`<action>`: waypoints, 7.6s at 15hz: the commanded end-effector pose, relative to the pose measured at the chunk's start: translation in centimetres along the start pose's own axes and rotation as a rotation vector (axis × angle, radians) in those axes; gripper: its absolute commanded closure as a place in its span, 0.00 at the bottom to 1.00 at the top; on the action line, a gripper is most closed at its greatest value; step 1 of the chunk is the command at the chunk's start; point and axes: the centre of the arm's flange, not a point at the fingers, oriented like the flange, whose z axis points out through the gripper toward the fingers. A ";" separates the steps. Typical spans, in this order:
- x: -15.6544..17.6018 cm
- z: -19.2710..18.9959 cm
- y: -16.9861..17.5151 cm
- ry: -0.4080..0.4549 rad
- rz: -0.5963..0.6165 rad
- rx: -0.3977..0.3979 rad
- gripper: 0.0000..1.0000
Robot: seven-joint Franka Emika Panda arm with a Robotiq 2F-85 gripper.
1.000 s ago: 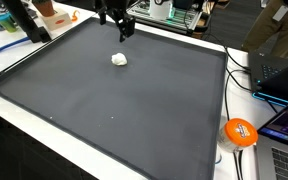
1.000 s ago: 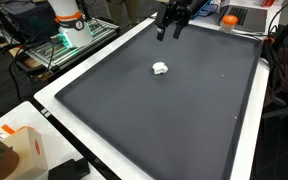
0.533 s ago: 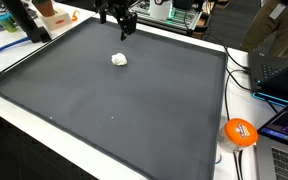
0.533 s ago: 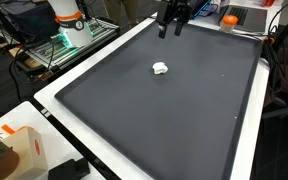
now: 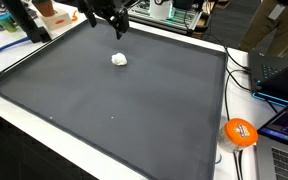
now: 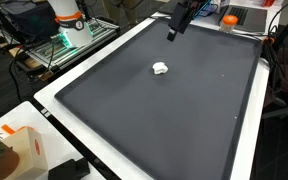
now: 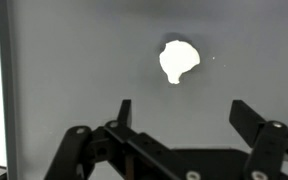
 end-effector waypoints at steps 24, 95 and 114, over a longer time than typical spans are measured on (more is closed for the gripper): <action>6.5 11.3 0.2 -0.268 0.095 0.168 0.00; 2.4 10.4 1.3 -0.264 0.216 0.154 0.00; -3.6 12.6 0.6 -0.080 0.253 0.211 0.00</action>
